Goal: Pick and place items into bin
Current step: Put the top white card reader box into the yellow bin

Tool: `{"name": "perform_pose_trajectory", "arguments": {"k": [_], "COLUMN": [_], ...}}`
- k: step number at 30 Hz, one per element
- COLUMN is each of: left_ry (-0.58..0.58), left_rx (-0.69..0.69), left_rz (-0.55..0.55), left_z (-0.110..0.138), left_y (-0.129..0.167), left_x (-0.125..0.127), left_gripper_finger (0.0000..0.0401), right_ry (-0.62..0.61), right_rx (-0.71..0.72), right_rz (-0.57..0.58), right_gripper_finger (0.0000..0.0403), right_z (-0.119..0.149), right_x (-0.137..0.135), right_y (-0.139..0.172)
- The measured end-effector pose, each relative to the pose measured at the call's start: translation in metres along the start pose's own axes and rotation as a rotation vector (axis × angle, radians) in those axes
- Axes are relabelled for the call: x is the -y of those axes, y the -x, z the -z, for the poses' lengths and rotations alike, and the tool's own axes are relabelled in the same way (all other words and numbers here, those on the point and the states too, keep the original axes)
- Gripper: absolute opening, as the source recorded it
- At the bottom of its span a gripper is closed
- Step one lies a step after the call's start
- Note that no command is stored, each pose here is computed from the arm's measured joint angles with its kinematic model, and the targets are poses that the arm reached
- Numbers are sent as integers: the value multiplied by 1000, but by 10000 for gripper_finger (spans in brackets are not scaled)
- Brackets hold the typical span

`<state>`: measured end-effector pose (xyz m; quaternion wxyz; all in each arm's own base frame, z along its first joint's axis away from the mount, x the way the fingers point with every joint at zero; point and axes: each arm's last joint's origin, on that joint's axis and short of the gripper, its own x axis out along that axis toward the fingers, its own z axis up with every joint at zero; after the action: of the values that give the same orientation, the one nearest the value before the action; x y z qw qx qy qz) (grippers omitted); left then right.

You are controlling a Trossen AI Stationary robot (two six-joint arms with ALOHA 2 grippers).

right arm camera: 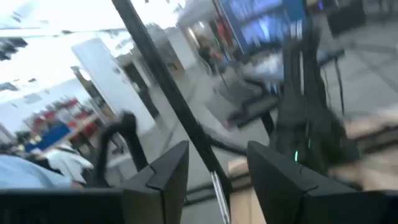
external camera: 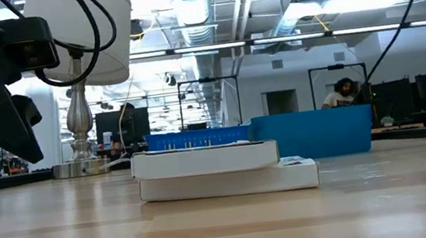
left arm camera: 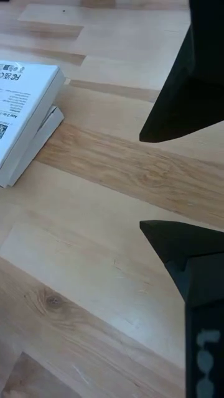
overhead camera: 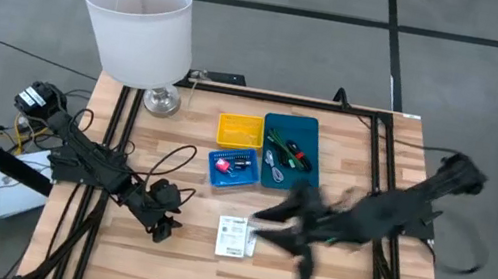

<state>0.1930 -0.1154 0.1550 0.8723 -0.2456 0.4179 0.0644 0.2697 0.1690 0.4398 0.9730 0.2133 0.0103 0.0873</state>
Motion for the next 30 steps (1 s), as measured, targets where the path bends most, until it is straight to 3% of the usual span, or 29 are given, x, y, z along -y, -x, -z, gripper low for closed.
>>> {"name": "perform_pose_trajectory", "arguments": {"k": [3, 6, 12, 15, 20, 25, 30], "left_ry": [14, 37, 120, 162, 193, 220, 224], "left_rx": [6, 27, 97, 133, 182, 209, 210], "left_rz": [-3, -18, -58, -77, -103, -115, -114], "left_z": [0, -1, -3, -4, -5, -6, -6], "left_y": [0, 0, 0, 0, 1, 1, 1], "left_x": [0, 0, -2, -2, -3, -4, -4], "left_gripper_finger": [205, 205, 205, 205, 205, 205, 205], "right_ry": [36, 101, 244, 348, 475, 507, 585], "right_rx": [67, 75, -13, -118, -354, -487, -648], "right_rz": [-51, -42, 237, 391, 500, 465, 438], "right_gripper_finger": [145, 138, 128, 123, 112, 98, 84], "right_z": [-31, -45, -43, -31, -2, 32, 84], "right_x": [-3, 0, 22, 35, 50, 40, 24], "right_y": [37, 60, 76, 77, 68, 48, 26]}}
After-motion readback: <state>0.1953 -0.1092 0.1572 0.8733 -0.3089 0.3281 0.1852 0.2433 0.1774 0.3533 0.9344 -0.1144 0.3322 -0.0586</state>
